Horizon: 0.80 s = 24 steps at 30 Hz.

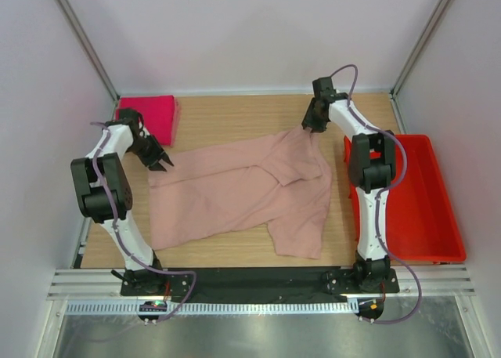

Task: Fold and stack the t-shirts

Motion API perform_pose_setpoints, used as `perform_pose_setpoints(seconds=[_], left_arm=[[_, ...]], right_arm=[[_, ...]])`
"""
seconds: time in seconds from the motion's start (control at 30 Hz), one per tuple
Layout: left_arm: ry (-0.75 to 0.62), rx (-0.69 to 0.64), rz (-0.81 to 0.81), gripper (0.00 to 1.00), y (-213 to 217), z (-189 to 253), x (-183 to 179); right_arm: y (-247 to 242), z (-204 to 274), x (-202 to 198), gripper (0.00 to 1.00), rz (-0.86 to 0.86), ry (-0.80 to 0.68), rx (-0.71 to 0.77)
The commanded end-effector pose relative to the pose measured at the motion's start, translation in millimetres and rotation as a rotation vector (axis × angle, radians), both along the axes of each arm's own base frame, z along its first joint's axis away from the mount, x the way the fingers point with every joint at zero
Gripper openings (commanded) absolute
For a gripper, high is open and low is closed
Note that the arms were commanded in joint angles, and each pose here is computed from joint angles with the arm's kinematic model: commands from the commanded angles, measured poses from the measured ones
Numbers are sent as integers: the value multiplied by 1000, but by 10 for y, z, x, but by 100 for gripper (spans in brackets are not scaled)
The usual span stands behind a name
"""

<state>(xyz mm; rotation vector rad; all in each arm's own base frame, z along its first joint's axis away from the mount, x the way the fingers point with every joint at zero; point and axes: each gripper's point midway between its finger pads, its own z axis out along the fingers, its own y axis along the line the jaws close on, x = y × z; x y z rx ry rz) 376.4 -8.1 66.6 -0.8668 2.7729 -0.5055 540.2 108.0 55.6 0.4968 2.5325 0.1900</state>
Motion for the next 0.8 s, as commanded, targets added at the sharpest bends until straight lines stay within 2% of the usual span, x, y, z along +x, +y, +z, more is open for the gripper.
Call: perform_pose_setpoints(seconds=[0.0,0.03,0.07,0.1,0.13,0.17,0.2,0.4,0.57,0.6,0.63,0.67,0.73,0.77], left_arm=[[-45,-18,16,35,56,34,172],[-40,-19,24,35,80,16,174],[-21,-26,37,34,98,-61,168],[-17,-26,42,34,117,-71,159],[-19,-25,44,34,126,-84,175],[-14,-27,48,34,131,-104,172],[-7,-29,52,34,141,-130,168],[-22,-22,64,34,187,-93,207],[-36,-27,75,34,180,-33,230],[-40,-29,73,34,177,-17,236],[-42,-29,74,34,177,2,240],[-45,-28,71,34,178,20,239],[-50,-23,74,34,186,30,247],[-48,-20,75,35,192,17,249]], right_arm=[[-48,183,100,37,-2,-53,23],[-36,169,100,34,-2,-51,30],[-37,149,92,22,-1,-45,47],[-49,158,95,22,-2,-46,49],[-36,146,81,17,-1,-41,52],[-51,139,77,7,-3,-39,53],[-61,119,27,2,-7,-21,51],[-359,81,-149,1,-73,-8,-53],[-316,14,-164,1,-46,17,-28],[-306,57,-127,2,-41,-2,-20],[-291,106,-99,21,-33,-21,-13],[-268,197,-57,29,-30,-48,0],[-264,267,-45,40,-30,-56,-1],[-273,347,-9,41,-39,-69,0]])
